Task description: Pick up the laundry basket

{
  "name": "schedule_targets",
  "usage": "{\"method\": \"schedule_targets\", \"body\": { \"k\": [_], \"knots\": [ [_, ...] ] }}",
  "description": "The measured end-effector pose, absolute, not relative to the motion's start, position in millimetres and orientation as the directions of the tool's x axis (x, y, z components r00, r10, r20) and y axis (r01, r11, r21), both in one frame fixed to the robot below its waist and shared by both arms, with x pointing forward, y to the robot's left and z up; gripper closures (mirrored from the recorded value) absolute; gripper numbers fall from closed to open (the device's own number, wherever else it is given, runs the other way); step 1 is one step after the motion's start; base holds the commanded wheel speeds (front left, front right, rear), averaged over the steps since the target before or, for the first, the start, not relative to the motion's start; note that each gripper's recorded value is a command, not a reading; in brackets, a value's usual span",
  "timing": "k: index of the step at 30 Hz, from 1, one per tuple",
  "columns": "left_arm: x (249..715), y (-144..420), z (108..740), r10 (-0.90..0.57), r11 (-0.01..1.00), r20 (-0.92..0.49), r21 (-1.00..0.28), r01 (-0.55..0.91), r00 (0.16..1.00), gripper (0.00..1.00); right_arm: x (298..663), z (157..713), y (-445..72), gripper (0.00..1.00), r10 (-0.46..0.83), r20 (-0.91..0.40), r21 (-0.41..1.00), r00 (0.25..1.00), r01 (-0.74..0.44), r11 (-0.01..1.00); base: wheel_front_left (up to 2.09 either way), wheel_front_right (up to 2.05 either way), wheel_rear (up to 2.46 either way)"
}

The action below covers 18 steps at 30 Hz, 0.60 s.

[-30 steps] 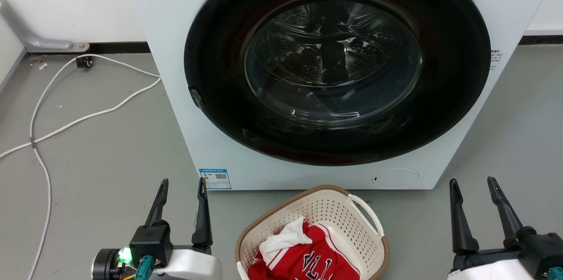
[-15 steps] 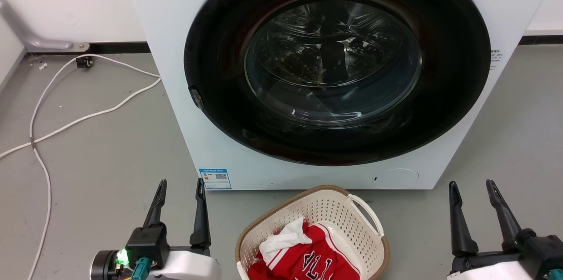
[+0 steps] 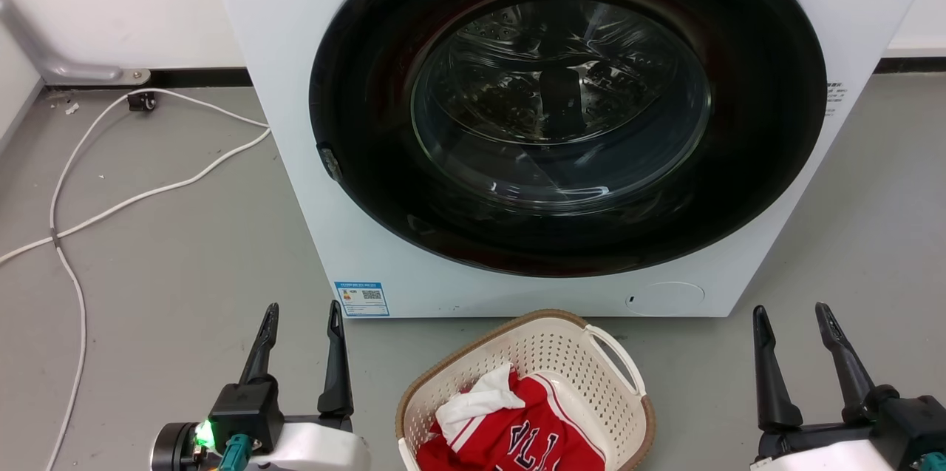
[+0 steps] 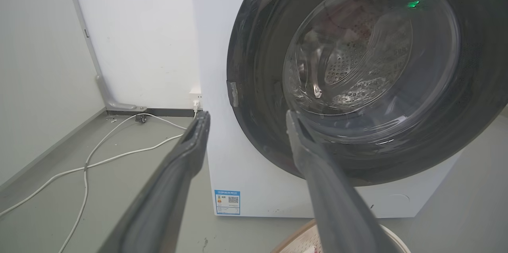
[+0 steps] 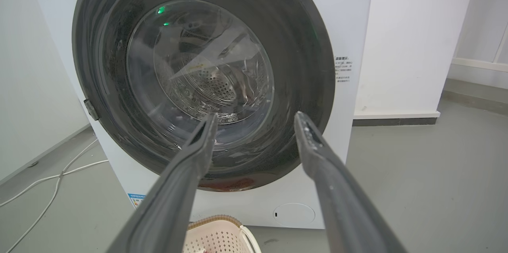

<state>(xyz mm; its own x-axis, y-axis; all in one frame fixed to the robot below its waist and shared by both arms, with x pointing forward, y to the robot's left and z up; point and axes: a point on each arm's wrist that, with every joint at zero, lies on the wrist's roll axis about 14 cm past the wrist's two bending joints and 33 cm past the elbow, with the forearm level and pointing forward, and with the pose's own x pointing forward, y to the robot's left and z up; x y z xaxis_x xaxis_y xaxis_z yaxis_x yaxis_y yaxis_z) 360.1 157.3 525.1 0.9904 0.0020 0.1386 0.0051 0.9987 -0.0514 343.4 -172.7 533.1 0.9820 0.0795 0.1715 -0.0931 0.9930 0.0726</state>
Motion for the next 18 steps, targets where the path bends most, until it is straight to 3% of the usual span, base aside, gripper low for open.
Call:
{"method": "schedule_targets", "body": {
  "k": [8, 18],
  "knots": [
    [361, 158, 519, 0.006, 0.999, 0.12, -0.047, -0.001, 0.993, 0.0, 344, 531, -173, 0.0, 0.08, 0.165, 0.063, 0.983, -0.091, 0.994, 0.0, 0.0, 0.0],
    [363, 139, 477, -0.049, 0.996, -0.013, -0.072, 0.048, 0.999, 0.0, 358, 511, -178, 0.0, 0.081, 0.094, -0.035, 0.992, -0.078, 0.996, 0.0, 0.0, 0.0]
  ]
}}
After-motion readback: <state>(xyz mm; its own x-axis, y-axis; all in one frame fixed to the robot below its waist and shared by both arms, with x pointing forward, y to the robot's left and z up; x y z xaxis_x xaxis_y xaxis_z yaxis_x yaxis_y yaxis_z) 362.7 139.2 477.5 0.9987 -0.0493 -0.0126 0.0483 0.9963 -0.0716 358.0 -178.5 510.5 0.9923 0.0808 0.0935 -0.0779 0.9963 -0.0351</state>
